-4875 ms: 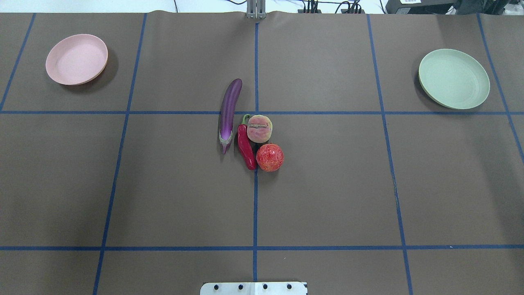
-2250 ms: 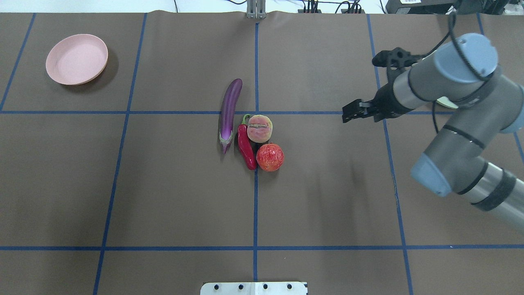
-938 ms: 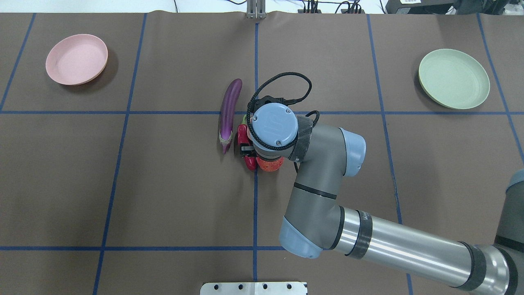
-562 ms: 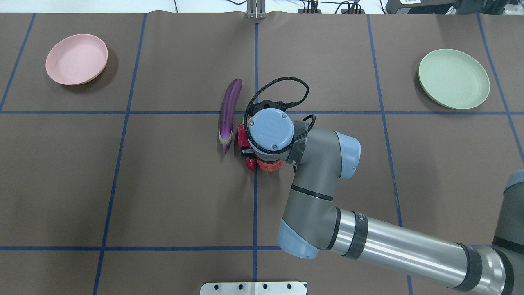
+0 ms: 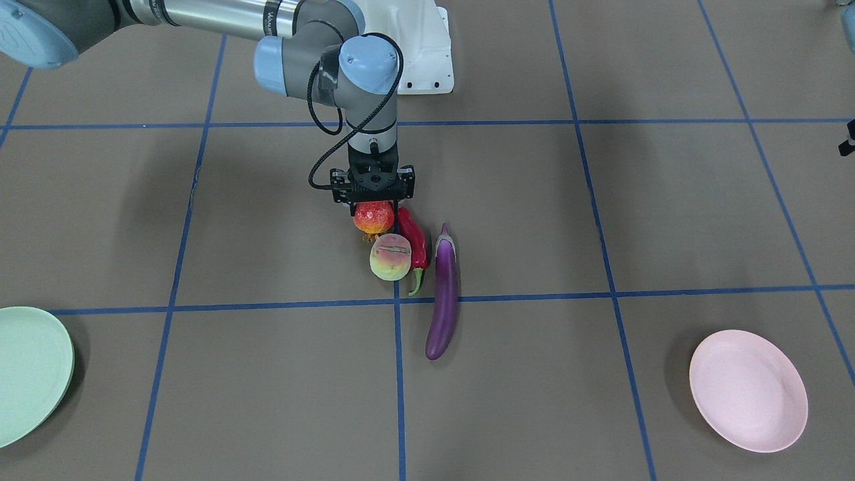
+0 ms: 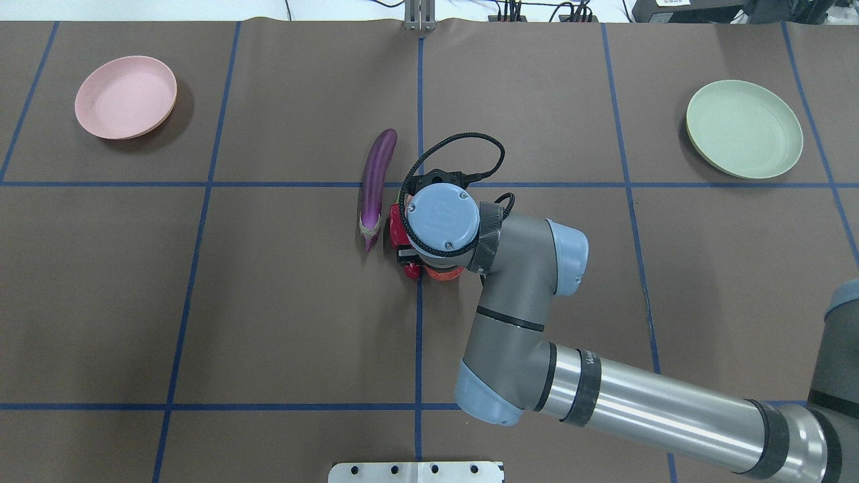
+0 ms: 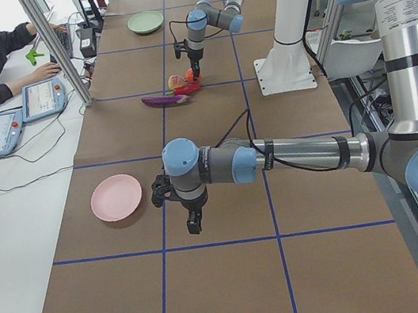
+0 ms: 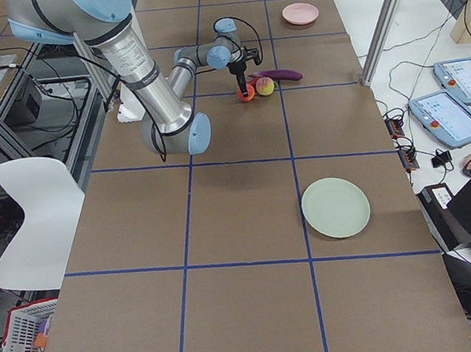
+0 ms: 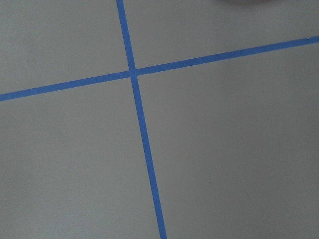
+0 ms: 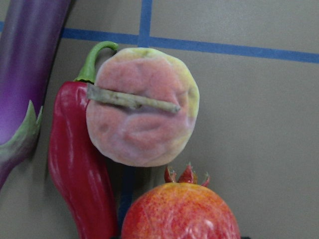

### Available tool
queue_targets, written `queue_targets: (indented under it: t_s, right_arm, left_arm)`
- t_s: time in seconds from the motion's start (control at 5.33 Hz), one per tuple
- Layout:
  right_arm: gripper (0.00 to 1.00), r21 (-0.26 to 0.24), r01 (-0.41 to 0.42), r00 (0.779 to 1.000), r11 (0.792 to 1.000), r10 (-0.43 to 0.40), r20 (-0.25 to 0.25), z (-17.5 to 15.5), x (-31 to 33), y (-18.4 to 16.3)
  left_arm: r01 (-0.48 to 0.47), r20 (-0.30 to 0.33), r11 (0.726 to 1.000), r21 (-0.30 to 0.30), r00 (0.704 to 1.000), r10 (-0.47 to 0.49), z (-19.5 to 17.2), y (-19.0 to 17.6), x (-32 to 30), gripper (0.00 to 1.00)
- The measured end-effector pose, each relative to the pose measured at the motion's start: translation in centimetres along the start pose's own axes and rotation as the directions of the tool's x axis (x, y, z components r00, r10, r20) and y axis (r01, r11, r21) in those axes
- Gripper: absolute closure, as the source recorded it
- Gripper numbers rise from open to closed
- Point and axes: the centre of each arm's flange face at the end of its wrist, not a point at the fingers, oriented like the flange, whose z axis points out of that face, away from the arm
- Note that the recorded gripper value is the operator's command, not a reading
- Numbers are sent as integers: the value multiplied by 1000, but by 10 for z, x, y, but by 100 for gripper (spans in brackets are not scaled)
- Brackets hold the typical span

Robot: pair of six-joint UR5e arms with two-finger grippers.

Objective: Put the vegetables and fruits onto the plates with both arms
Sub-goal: 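Carry the pomegranate with the right gripper onto the green plate and release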

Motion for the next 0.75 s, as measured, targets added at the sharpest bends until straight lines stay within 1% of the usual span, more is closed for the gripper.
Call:
queue_targets:
  t_s: [0.19, 0.38, 0.56, 0.75]
  right_arm:
    - [100, 8, 9, 1000, 1000, -9, 16, -15, 26, -22]
    - [100, 4, 48, 999, 999, -48, 18, -26, 78, -57]
    - [100, -14, 102, 995, 995, -102, 1, -30, 144, -96]
    - [100, -48, 143, 990, 989, -144, -7, -34, 217, -132]
  left_arm:
    - [0, 0, 1000, -1, 1000, 0, 0, 0, 0, 0]
    - [1, 0, 1000, -1, 1000, -1, 0, 0, 0, 0]
    - [1, 0, 1000, -2, 1000, -1, 1, 0, -1, 0]
    - [2, 0, 1000, -3, 1000, -2, 1, 0, -1, 0]
